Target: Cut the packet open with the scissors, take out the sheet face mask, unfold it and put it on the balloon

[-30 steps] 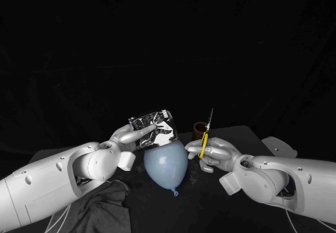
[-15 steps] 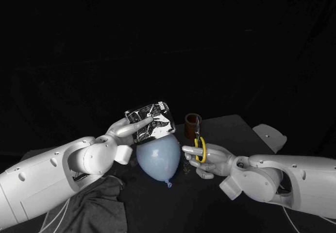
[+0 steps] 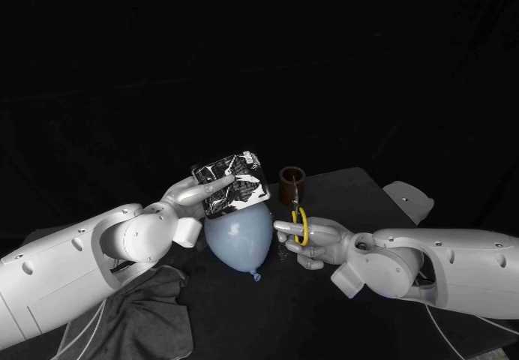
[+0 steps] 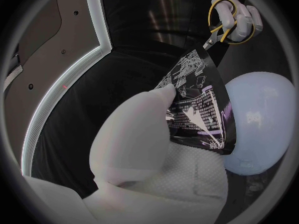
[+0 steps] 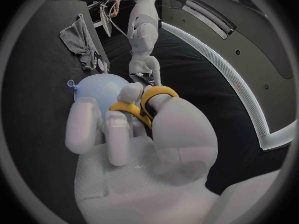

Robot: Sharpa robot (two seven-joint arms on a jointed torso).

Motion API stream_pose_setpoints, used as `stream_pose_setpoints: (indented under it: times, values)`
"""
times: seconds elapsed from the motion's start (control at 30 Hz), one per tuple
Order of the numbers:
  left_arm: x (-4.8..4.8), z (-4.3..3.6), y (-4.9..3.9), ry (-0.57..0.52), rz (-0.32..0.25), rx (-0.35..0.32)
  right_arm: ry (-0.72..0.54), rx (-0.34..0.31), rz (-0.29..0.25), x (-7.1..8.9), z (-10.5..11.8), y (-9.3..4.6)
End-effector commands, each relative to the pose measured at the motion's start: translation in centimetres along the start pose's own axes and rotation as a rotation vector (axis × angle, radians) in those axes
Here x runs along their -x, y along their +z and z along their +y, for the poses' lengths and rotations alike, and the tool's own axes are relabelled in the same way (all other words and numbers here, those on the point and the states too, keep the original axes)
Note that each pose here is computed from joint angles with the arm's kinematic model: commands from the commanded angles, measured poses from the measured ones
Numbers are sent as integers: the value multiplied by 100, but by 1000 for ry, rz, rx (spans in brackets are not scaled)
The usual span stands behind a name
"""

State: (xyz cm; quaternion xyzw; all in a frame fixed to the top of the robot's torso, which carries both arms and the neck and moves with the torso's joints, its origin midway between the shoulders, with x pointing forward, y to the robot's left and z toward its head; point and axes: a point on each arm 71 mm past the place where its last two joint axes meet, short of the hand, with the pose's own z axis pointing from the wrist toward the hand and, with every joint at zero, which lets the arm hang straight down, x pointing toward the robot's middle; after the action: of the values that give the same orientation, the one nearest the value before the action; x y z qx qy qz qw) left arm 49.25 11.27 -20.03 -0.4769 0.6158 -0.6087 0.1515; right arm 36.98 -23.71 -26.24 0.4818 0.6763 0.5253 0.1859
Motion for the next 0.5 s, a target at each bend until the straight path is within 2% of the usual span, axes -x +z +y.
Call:
stream_pose_setpoints:
  times: [0.03,0.33,0.5]
  values:
    - [-67,8,19,-9,50,33,11,18,61,-49,11,-1]
    - [-109,11,59,-9,62,41,-15,61,-3,-52,40,-17]
    - [-119,8,67,-9,65,45,-30,76,-18,-67,51,-44]
